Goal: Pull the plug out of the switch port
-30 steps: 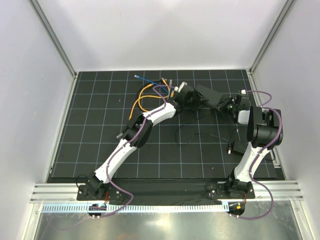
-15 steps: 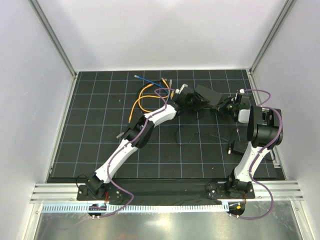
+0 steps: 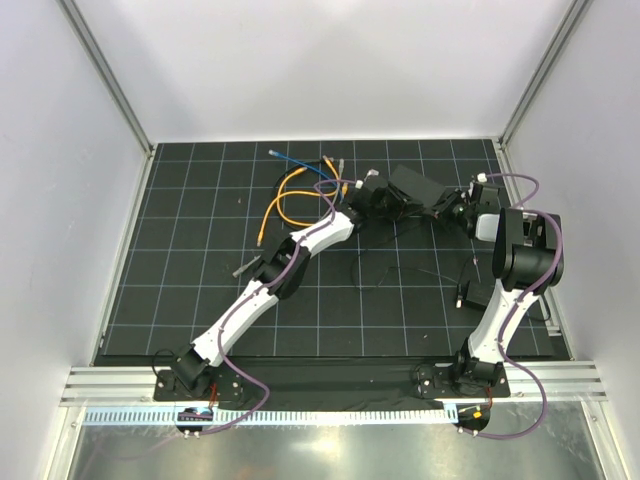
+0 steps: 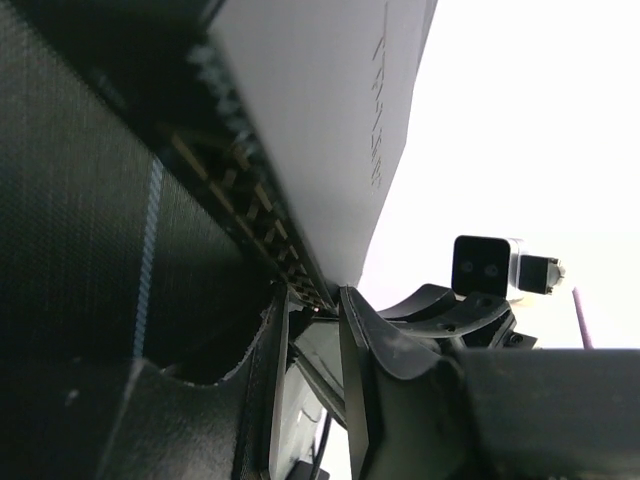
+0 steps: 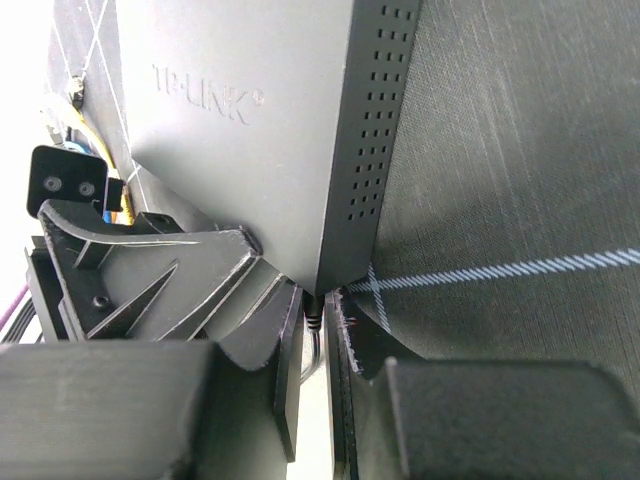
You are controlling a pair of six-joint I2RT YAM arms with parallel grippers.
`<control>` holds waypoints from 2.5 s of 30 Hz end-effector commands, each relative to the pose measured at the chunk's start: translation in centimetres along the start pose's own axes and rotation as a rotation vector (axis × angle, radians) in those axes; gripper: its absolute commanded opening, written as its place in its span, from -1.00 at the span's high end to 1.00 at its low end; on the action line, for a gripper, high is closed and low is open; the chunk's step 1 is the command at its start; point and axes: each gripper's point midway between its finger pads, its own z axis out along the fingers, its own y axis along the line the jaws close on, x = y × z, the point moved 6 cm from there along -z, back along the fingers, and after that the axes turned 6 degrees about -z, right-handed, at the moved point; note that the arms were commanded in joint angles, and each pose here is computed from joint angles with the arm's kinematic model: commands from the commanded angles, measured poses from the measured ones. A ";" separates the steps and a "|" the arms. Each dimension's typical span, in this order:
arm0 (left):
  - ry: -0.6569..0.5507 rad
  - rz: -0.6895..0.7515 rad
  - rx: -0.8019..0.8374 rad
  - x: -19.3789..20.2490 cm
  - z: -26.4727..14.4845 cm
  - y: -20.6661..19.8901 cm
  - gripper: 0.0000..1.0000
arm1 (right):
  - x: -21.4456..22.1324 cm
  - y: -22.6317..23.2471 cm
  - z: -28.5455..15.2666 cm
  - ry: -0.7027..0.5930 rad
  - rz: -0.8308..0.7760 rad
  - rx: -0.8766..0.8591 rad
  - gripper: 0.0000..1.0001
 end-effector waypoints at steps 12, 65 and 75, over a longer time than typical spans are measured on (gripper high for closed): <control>0.081 -0.005 0.054 1.4 0.4 -0.1 0.47 | 5.6 0.1 0.6 0.268 -0.027 -0.001 0.98; 0.100 0.545 0.191 7.1 -18.0 -15.4 -0.99 | 4.9 4.4 -12.7 0.126 -0.120 0.154 0.98; 0.117 0.452 0.136 9.2 -27.6 -13.3 -0.99 | 5.2 1.3 -21.6 -0.016 -0.078 0.691 0.96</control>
